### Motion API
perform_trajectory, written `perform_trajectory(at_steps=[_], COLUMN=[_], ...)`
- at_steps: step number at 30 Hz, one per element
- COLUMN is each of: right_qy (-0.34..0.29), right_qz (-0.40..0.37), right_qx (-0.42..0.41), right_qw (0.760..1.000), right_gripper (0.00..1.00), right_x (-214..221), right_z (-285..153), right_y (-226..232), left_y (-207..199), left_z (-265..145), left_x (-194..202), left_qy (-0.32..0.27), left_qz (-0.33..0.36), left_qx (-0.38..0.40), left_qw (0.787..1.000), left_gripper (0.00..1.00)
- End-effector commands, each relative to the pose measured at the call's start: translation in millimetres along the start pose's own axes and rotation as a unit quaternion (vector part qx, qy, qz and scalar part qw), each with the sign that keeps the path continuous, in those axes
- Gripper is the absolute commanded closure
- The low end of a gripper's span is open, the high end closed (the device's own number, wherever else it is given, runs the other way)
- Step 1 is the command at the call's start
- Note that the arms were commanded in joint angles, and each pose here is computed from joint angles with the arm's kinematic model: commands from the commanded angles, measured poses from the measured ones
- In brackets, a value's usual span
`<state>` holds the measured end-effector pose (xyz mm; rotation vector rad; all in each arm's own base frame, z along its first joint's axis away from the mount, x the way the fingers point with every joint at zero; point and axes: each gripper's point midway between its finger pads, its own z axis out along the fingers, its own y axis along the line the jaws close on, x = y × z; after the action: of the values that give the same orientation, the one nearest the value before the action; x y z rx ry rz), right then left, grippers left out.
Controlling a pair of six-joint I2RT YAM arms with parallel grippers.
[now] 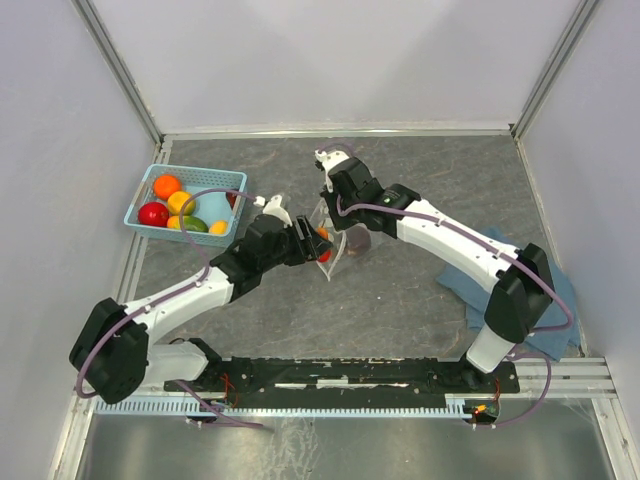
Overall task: Place the food in the zip-top bag and seal the zipper
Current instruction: Place the fake fruit in the zipper food storage bag.
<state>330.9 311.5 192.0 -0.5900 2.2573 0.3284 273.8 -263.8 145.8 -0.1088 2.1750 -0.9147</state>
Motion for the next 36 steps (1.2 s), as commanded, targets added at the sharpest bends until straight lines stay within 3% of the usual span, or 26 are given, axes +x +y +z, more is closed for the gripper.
perform_trajectory(at_steps=[1, 20, 25, 30, 33, 36], right_qy=[-0.04, -0.052, -0.058, -0.061, -0.058, -0.054], right_qz=[0.018, 0.041, 0.047, 0.045, 0.046, 0.052], right_qx=[-0.037, -0.125, -0.128, -0.092, -0.1, -0.123], right_qw=[0.998, 0.99, 0.989, 0.993, 0.992, 0.99], right_gripper=[0.98, 0.98, 0.98, 0.97, 0.97, 0.97], right_x=[-21.2, -30.7, -33.0, -31.8, -30.4, -29.4], right_z=[-19.6, -45.3, -50.0, -52.3, -49.2, -44.7], right_y=[12.0, 41.6, 41.7, 27.7, 31.4, 40.6], left_y=[-23.1, -25.9, -1.4, 44.6, 46.2, 29.3], left_z=[4.4, -7.7, -9.4, -35.7, -47.6, -50.9], left_x=[-38.2, -66.9, -59.7, -61.0, -65.6, -66.3], left_qy=[-0.066, -0.141, -0.145, -0.16, -0.169, -0.164], left_qz=[-0.012, -0.002, 0.03, 0.055, 0.062, 0.061], left_qx=[0.015, -0.003, -0.074, -0.189, -0.194, -0.153], left_qw=[0.998, 0.99, 0.986, 0.967, 0.964, 0.973], left_gripper=[0.83, 0.76, 0.76, 0.75, 0.74, 0.73])
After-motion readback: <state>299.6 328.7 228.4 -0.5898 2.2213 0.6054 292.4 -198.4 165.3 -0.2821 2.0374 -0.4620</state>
